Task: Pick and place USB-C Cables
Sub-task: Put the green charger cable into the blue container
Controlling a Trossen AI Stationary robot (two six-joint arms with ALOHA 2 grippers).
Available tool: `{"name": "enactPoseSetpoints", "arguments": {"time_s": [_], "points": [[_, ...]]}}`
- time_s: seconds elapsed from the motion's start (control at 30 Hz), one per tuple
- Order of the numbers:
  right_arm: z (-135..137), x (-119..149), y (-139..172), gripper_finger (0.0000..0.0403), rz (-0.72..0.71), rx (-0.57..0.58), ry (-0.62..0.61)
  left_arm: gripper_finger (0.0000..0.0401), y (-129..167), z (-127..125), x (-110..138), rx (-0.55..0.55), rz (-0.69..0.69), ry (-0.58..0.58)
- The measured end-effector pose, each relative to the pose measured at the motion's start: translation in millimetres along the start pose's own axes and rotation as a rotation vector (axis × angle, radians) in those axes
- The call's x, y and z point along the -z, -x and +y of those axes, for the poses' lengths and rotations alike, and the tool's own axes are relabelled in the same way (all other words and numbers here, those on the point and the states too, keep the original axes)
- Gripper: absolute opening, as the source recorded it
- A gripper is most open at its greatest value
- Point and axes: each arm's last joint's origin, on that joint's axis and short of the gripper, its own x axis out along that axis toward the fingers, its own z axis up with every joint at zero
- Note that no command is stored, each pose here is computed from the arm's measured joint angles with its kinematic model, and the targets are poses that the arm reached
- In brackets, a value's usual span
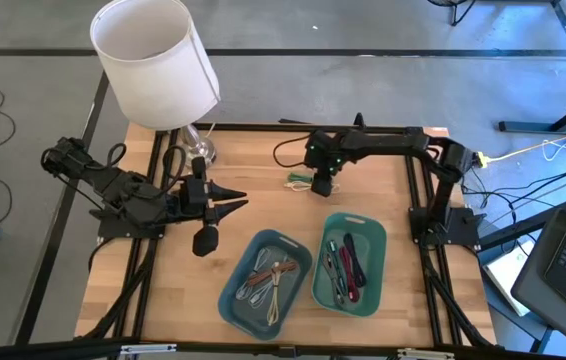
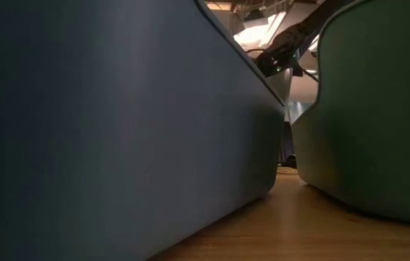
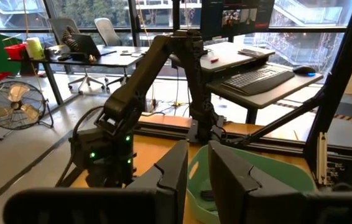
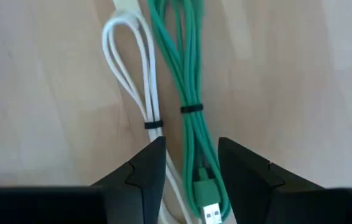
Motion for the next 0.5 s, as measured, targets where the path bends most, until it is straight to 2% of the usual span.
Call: {"name": "enactPoseSetpoints", "arguments": {"time_s": [0.37, 0.5], "points": [[-4, 1, -28, 0.0149, 0.037, -0.002, 0.015, 0.0056, 0, 0, 0, 0.001, 0.000, 0.015], [-5, 0, -31, 0.0127, 0.041, 0.003, 0.015, 0.0056, 0, 0, 0, 0.001, 0.000, 0.015]]}}
